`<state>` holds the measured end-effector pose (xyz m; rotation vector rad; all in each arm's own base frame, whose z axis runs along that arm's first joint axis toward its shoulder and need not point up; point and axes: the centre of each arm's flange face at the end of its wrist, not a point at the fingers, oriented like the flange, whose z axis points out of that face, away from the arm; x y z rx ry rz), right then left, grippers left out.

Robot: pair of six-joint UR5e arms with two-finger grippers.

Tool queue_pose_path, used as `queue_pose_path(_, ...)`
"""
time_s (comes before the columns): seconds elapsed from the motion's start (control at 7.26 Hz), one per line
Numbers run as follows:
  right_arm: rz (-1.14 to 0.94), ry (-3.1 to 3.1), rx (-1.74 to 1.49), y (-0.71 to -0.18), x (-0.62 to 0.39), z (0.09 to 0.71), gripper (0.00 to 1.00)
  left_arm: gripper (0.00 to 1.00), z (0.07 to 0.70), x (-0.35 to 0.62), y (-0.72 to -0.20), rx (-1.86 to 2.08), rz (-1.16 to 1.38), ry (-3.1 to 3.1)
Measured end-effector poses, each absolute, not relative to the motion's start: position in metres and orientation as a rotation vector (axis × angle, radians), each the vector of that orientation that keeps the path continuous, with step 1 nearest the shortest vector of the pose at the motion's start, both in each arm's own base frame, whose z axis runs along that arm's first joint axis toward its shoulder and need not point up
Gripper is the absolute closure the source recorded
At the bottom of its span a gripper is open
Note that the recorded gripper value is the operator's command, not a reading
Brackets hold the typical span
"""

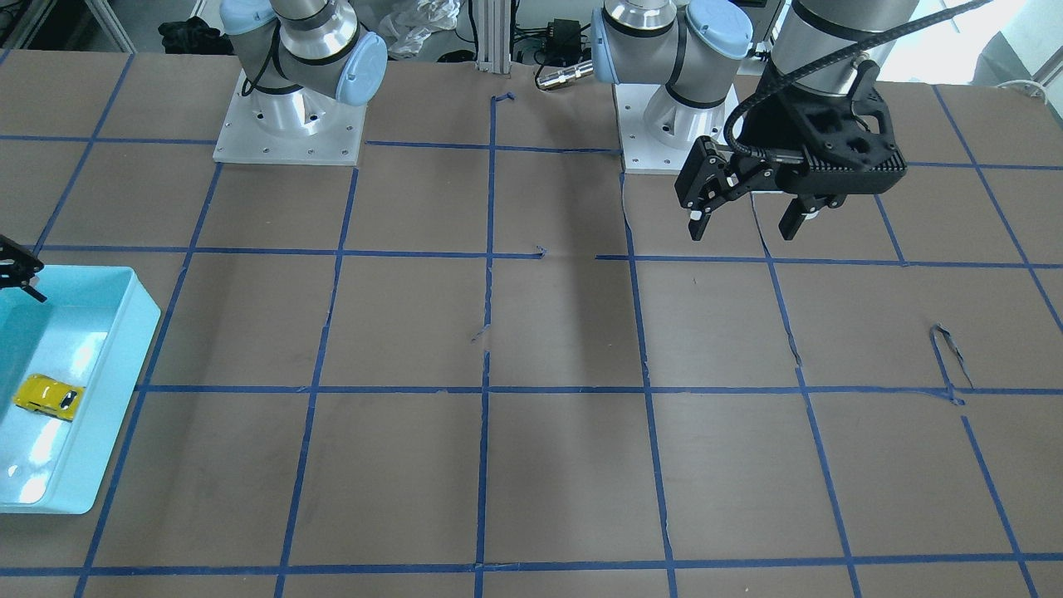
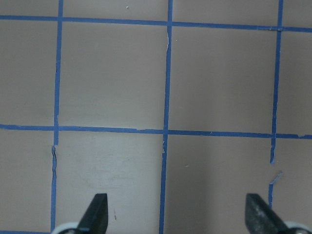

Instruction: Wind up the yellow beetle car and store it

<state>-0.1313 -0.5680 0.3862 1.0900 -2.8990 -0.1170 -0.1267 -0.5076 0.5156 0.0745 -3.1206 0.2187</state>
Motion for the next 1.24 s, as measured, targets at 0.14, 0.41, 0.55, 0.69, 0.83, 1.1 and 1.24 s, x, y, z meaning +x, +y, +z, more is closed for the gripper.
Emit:
queue_pose_path(0.14, -0.099, -3.011, 0.739, -0.563, -0.098, 0.403, 0.0, 0.0, 0.516, -0.127, -0.508, 0.074, 0.219, -3.12)
queue_pose_path(0.41, -0.062, -3.102, 0.227, -0.551, -0.023, 0.43, 0.0, 0.0, 0.515, -0.127, -0.508, 0.075, 0.22, -3.121)
queue_pose_path(0.55, -0.057, -3.117, 0.08, -0.544, 0.018, 0.439, 0.0, 0.0, 0.515, -0.127, -0.508, 0.075, 0.219, -3.12)
queue_pose_path(0.69, -0.05, -3.136, 0.05, -0.538, 0.059, 0.444, 0.0, 0.0, 0.515, -0.127, -0.508, 0.074, 0.22, -3.12)
queue_pose_path(0.83, -0.041, -3.152, 0.058, -0.534, 0.085, 0.447, 0.0, 0.0, 0.515, -0.127, -0.508, 0.074, 0.22, -3.119)
queue_pose_path(1.1, -0.03, -3.158, 0.053, -0.527, 0.099, 0.453, 0.0, 0.0, 0.516, -0.127, -0.508, 0.074, 0.222, -3.118)
queue_pose_path(1.24, 0.002, -3.156, 0.054, -0.518, 0.102, 0.465, 0.0, 0.0, 0.516, -0.126, -0.508, 0.076, 0.223, -3.118)
